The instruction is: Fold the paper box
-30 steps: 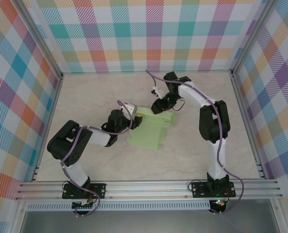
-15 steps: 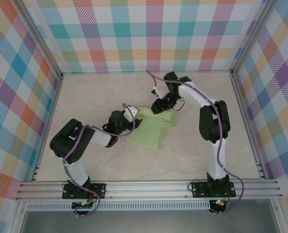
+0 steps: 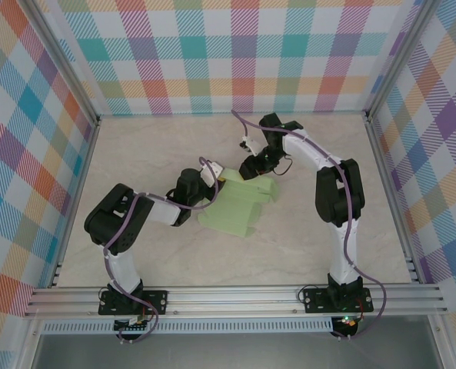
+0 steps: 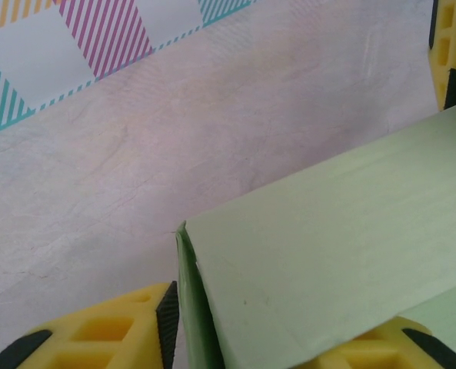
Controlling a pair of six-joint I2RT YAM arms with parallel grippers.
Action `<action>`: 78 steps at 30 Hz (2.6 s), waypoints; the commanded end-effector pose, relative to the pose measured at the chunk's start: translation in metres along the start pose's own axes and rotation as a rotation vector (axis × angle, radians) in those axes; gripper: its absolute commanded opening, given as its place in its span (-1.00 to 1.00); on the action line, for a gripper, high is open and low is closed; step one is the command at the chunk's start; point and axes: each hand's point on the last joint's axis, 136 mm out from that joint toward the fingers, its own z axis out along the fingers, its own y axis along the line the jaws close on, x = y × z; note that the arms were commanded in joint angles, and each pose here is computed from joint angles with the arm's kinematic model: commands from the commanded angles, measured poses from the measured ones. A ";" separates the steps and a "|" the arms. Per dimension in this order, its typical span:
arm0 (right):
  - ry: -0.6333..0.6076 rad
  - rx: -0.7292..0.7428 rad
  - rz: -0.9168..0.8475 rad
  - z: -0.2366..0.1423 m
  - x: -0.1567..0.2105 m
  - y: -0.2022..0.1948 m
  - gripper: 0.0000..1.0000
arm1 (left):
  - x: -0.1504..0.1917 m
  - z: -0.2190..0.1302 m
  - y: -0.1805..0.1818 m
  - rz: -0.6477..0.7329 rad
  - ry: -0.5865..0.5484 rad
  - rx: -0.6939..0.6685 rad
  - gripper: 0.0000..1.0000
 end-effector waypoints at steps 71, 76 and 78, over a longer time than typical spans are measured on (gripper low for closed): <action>-0.316 -0.173 0.070 -0.025 0.034 0.035 0.46 | 0.003 0.003 -0.044 0.093 0.601 0.472 -0.75; -0.287 -0.183 0.071 -0.011 0.038 0.039 0.45 | 0.005 0.007 -0.046 0.069 0.586 0.470 -0.75; -0.281 -0.187 0.092 -0.007 0.039 0.038 0.43 | 0.004 0.009 -0.047 0.063 0.573 0.472 -0.75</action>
